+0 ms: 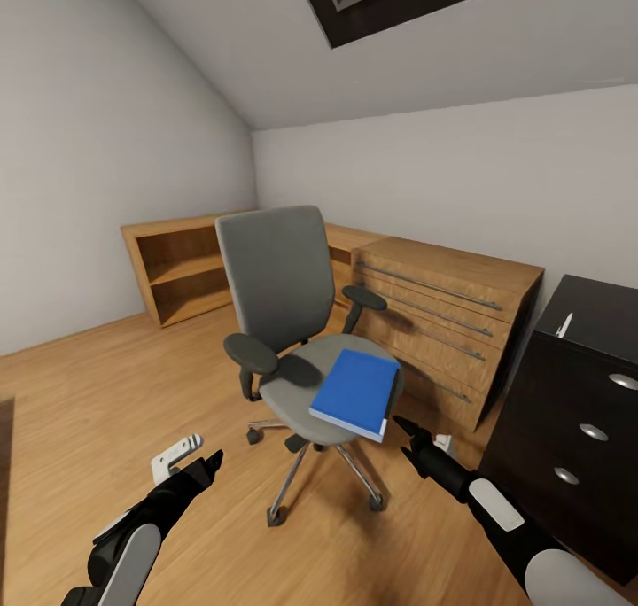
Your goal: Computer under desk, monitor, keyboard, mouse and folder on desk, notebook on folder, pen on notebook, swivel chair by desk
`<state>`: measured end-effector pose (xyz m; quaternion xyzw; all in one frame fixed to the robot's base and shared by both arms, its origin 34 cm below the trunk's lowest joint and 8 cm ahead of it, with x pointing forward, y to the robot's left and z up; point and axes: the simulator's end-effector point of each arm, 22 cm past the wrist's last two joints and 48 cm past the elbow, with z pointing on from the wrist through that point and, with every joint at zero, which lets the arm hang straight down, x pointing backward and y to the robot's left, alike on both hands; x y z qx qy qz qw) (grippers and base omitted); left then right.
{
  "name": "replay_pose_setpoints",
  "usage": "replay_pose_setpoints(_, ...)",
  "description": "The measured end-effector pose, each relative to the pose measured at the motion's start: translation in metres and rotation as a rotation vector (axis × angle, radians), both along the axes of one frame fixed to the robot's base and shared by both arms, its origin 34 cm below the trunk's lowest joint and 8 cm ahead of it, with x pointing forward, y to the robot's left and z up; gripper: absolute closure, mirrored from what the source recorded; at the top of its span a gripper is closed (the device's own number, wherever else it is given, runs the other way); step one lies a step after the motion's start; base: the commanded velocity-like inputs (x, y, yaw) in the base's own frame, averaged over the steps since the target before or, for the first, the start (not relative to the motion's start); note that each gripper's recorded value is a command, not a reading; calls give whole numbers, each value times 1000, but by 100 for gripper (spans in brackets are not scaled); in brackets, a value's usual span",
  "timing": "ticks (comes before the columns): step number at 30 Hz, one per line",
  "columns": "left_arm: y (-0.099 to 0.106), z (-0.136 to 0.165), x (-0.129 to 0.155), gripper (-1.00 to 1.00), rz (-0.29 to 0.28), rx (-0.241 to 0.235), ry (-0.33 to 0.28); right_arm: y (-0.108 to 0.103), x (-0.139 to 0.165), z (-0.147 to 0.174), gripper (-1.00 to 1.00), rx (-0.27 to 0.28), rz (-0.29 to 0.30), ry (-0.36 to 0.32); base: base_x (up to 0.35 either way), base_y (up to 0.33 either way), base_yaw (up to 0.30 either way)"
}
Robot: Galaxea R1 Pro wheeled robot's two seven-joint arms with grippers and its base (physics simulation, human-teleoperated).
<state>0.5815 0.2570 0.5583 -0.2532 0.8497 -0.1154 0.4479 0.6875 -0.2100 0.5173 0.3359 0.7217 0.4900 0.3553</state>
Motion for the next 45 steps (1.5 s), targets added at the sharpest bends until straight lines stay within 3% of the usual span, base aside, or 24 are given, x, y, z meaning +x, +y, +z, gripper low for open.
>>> replay_pose_setpoints(45,-1,0,0,-100,0,-1,0,-2,1,0,-100,-7,-7,-5,11,34,0)
